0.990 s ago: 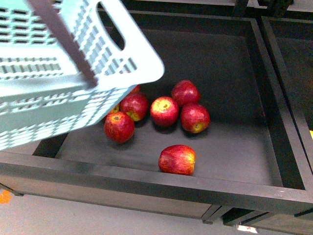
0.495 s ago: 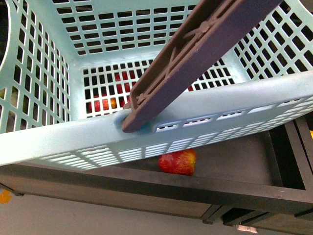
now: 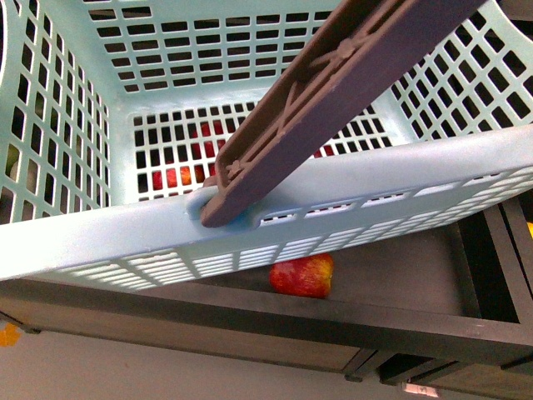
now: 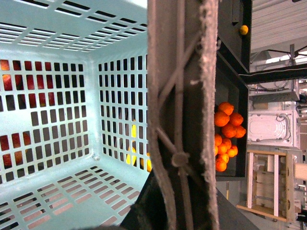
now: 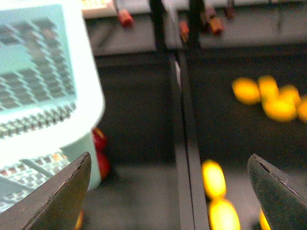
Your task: Pick lemon and mango into basket
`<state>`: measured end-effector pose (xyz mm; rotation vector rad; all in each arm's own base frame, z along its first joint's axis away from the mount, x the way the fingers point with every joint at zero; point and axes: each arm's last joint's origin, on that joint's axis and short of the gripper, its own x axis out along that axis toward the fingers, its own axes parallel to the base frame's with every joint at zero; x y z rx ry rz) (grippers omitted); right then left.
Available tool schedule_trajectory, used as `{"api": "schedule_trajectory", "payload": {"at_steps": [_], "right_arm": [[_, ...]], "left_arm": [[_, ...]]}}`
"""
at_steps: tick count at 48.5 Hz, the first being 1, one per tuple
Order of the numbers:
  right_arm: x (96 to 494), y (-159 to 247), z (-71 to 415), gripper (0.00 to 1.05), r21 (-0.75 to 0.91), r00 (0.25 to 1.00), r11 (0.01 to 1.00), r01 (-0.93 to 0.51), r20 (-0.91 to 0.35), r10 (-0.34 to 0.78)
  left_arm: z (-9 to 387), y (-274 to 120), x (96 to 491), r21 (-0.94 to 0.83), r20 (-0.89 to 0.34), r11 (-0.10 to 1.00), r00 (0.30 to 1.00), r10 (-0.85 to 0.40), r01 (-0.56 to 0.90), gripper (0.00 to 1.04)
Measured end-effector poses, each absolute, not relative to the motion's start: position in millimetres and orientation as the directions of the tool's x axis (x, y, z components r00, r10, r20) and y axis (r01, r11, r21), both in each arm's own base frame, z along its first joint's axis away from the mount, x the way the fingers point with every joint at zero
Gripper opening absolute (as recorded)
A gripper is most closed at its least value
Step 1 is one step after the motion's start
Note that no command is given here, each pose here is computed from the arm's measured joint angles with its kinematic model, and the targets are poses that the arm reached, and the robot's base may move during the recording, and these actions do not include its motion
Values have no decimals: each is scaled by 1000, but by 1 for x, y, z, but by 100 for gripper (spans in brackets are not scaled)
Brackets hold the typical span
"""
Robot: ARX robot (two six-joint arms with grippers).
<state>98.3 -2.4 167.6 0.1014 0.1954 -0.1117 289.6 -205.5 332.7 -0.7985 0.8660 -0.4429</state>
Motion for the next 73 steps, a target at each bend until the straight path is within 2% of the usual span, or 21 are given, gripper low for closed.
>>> {"api": "schedule_trajectory", "payload": {"at_steps": [2,4,12,19,30,38,45,60,73], "right_arm": [[103,-7,166,96,139,930,970,201,-337,-145],[108,-11,164,96,180,908,952,247,-387,-163],[138,-45,177,96,269,882,878,396,-378,-282],[182,-87,161,96,197,810,833,517,-428,-401],[247,-140,88,96,141,652,767,626,-635,-415],[273,-156,51,96,134,553,705,697,-726,-409],[296,-169,20,96,135,443,597,791,-799,-406],[315,-178,0,96,167,374,466,869,-838,-397],[322,-182,-7,96,176,359,425,888,-843,-400]], "left_arm": [[333,-206,290,-773,-500,634,586,-638,31,5],[333,-206,289,-773,-500,634,585,-638,32,5],[333,-205,290,-772,-500,635,588,-636,30,5],[333,-205,290,-772,-500,635,588,-635,29,5],[333,-206,289,-773,-500,634,586,-638,30,5],[333,-206,289,-773,-500,634,586,-638,30,5],[333,-206,289,-773,-500,634,586,-637,30,5],[333,-206,289,-773,-500,634,586,-638,30,5],[333,-206,289,-773,-500,634,586,-637,30,5]]}}
